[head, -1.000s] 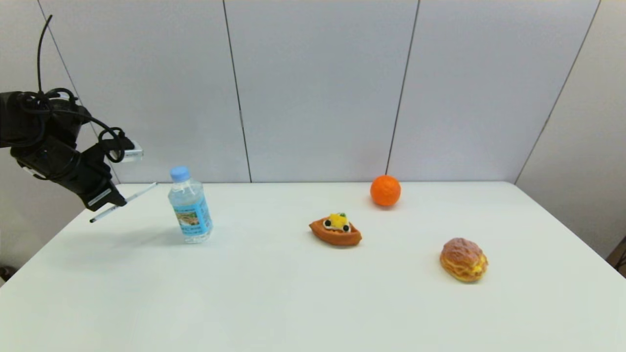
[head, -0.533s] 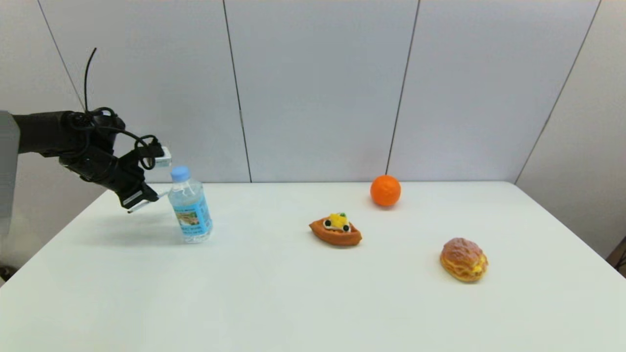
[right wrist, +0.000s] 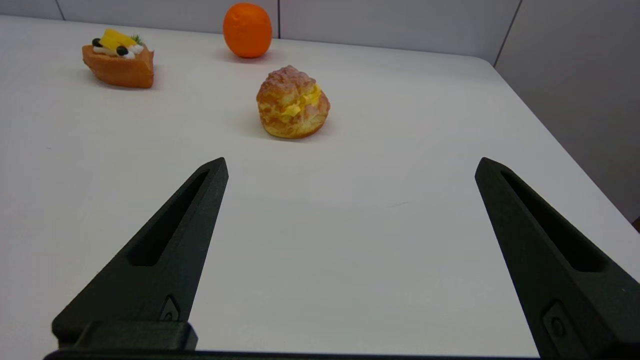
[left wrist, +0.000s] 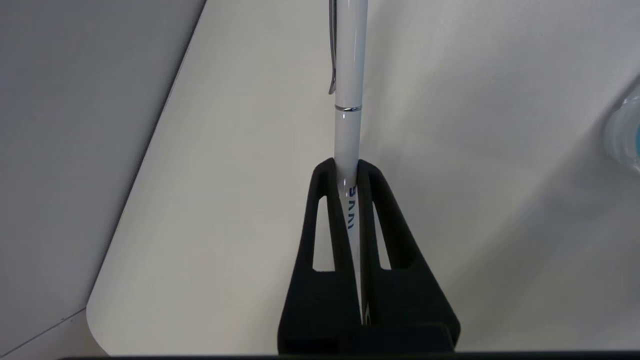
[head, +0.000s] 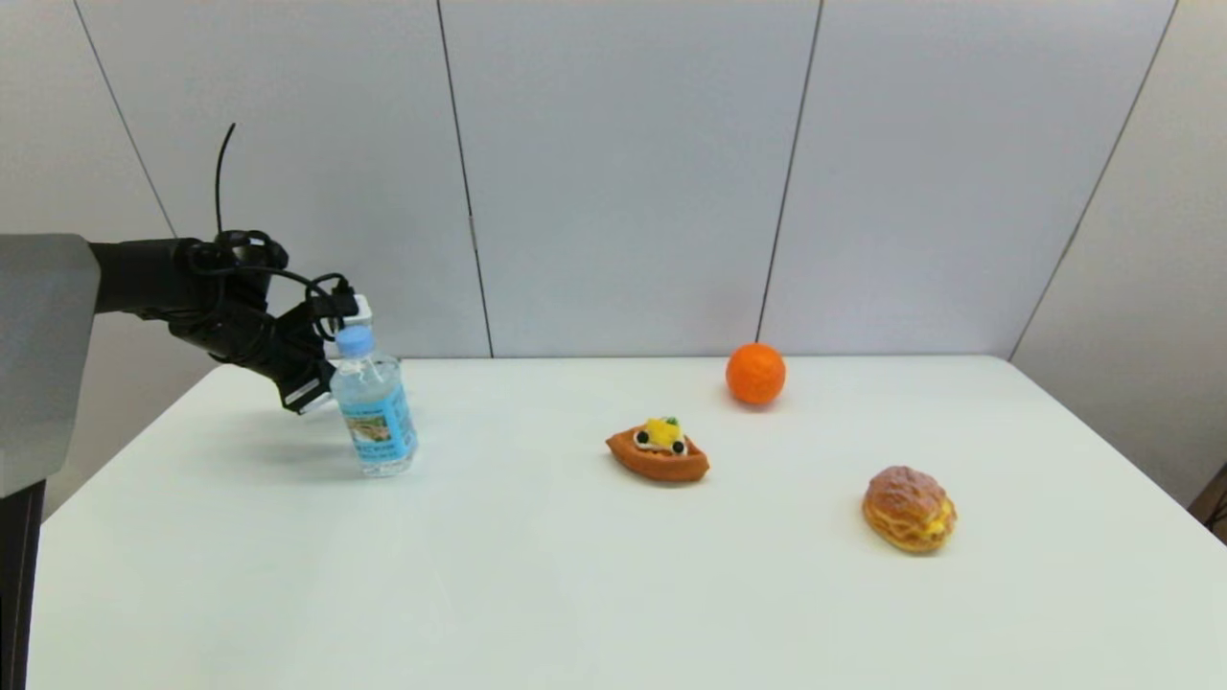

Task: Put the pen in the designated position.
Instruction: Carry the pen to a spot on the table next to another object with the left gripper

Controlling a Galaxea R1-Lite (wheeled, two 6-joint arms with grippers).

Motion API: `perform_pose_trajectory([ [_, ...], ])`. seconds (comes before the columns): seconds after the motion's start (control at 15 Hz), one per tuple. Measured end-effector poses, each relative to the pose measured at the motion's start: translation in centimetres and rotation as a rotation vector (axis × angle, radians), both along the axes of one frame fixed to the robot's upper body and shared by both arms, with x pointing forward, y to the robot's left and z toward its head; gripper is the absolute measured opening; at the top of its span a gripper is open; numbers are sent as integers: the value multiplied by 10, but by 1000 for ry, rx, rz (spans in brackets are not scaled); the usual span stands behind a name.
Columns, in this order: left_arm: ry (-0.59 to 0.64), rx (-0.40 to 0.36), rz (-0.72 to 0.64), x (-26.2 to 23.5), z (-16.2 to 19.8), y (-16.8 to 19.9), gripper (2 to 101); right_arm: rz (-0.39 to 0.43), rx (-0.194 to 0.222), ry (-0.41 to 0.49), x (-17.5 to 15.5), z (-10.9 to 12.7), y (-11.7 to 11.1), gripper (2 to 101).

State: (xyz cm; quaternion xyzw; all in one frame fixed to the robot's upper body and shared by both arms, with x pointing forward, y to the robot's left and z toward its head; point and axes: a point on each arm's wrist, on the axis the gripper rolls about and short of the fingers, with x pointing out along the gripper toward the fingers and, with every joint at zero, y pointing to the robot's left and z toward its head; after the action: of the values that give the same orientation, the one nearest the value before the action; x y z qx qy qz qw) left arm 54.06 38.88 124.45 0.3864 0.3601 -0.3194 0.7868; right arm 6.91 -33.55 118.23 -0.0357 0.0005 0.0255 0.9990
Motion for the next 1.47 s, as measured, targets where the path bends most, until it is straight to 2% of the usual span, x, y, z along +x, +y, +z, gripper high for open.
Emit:
perform_pose_trajectory([
  [0.87, -55, -35, -17, 4, 5, -2, 55, 0, 0, 0, 0, 0, 0, 979],
  [1.27, -161, -75, -24, 6, 21, 3, 55, 0, 0, -1, 0, 0, 0, 979],
  [1.47, -176, -98, -41, 6, 23, 2, 55, 0, 0, -1, 0, 0, 0, 980],
])
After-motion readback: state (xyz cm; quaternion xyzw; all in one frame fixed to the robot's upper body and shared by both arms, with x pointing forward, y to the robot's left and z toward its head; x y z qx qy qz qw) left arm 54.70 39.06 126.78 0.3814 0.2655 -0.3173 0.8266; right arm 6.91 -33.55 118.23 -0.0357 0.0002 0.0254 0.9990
